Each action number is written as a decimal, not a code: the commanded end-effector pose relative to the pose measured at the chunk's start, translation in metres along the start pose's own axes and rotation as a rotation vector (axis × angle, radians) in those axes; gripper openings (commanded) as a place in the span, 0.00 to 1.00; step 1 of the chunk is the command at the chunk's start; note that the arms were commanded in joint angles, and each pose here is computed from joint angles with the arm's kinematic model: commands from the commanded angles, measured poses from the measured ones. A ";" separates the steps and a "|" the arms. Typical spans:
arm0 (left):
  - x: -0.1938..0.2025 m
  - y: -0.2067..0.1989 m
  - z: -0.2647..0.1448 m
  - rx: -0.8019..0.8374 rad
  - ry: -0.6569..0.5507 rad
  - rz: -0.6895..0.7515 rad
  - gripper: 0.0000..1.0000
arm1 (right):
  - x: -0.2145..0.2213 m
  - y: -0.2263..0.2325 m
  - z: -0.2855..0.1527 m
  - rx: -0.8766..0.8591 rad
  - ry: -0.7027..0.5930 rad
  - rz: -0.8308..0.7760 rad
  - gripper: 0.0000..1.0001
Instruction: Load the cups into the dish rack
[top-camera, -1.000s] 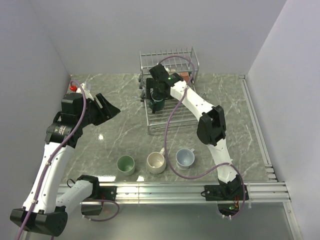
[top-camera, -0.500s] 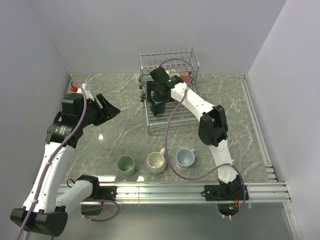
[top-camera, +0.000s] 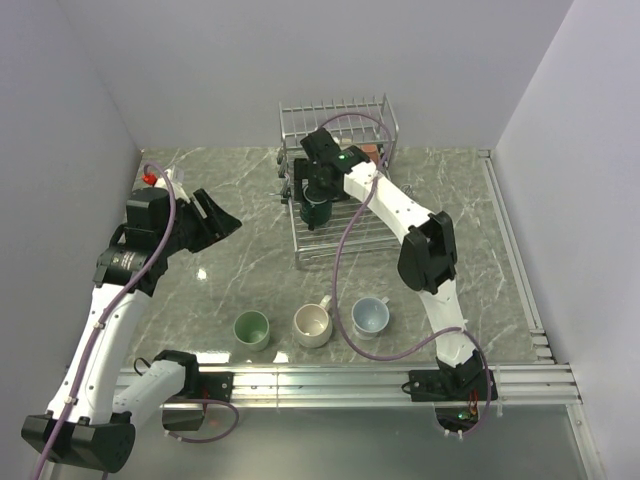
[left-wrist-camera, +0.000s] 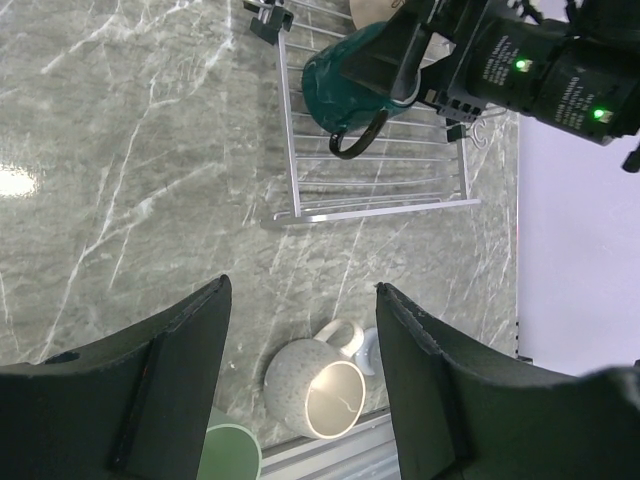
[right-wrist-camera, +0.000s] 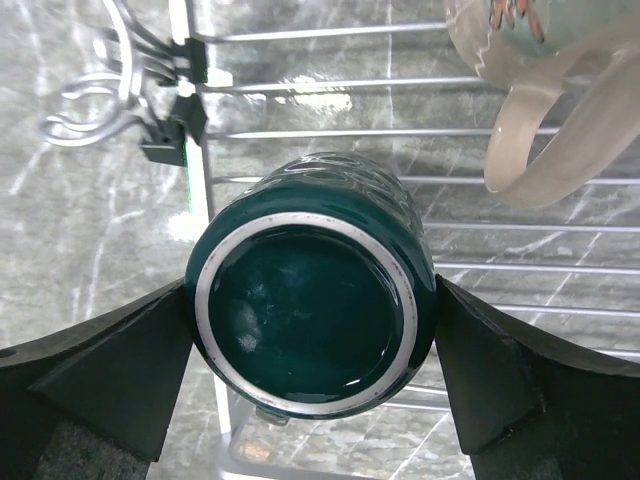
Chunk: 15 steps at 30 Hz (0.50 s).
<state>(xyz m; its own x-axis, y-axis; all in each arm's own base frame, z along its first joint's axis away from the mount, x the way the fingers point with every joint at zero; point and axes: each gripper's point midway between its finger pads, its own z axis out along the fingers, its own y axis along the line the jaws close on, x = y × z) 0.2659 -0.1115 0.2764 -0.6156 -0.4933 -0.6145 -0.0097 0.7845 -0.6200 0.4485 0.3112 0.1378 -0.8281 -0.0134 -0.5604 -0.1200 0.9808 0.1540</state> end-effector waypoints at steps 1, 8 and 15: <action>-0.005 -0.009 0.000 0.043 -0.024 0.009 0.65 | -0.053 0.016 -0.069 -0.097 -0.178 0.023 1.00; -0.006 -0.007 -0.001 0.035 -0.029 0.013 0.65 | -0.053 0.020 -0.077 -0.130 -0.185 0.034 0.98; -0.006 -0.005 -0.004 0.028 -0.040 0.017 0.65 | -0.032 0.013 -0.069 -0.172 0.000 0.095 1.00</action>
<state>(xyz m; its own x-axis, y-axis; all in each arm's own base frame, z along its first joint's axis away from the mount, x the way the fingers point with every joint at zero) 0.2662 -0.1114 0.2740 -0.6160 -0.4940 -0.6136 -0.0118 0.7846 -0.6199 0.4367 0.3101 0.1704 -0.8591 0.0433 -0.5100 -0.1192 0.9521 0.2817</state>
